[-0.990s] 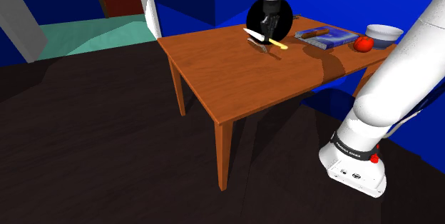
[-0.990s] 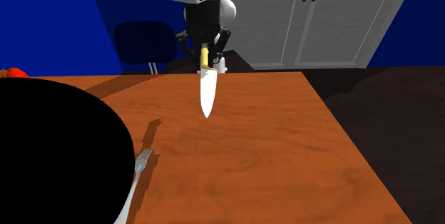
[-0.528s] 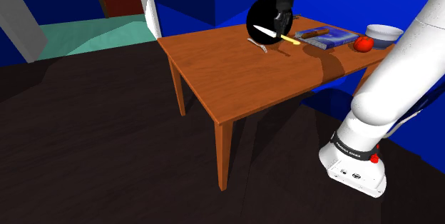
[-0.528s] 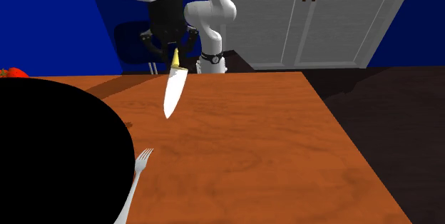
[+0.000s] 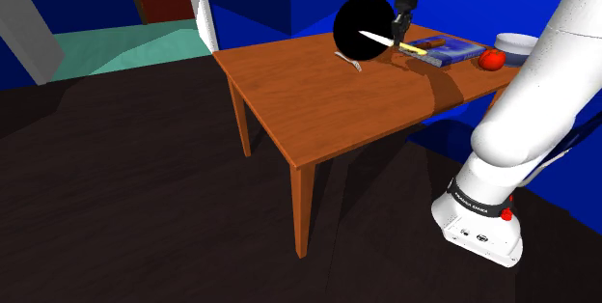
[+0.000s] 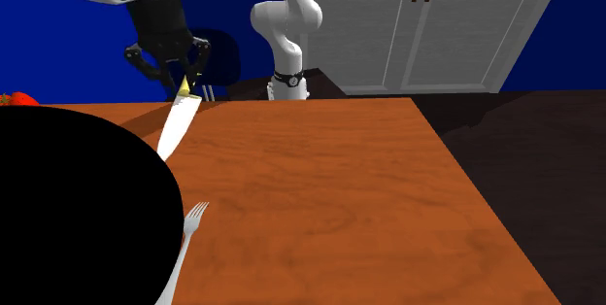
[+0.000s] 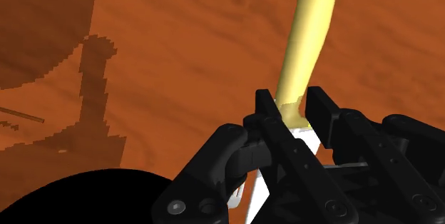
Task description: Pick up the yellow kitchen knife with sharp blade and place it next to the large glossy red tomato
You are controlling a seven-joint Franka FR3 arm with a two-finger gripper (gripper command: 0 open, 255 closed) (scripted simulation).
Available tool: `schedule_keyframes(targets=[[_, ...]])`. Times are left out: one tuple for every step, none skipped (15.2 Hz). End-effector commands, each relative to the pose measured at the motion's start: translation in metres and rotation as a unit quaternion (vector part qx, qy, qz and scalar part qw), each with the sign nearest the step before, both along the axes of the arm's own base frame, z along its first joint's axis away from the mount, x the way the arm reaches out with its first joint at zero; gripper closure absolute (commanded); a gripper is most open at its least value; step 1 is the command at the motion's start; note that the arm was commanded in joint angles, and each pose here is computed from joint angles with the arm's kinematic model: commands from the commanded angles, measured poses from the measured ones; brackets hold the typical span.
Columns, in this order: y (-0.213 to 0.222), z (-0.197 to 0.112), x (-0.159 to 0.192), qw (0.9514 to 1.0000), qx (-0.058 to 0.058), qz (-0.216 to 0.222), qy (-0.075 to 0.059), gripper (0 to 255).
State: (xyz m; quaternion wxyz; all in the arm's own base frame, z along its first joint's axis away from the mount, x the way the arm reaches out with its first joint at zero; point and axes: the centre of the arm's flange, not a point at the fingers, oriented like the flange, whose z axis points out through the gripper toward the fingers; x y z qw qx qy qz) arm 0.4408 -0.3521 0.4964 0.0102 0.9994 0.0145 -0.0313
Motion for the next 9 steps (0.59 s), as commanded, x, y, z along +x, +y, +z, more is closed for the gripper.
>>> schedule_keyframes(targets=[[-0.027,0.000,-0.005,1.0000,0.000,0.001,0.000,255],[-0.040,0.000,-0.009,1.0000,0.000,0.001,0.000,255],[-0.053,0.000,-0.013,1.0000,0.000,0.001,0.000,255],[-0.065,0.000,-0.016,1.0000,0.000,0.001,0.000,255],[-0.078,0.000,-0.020,1.0000,0.000,0.001,0.000,255],[-0.091,0.000,-0.024,1.0000,0.000,0.001,0.000,255],[-0.103,0.001,-0.027,1.0000,0.000,0.001,0.000,255],[-0.116,0.001,-0.031,1.0000,0.000,0.001,0.000,255],[-0.129,0.001,-0.035,1.0000,0.000,0.001,0.000,255]])
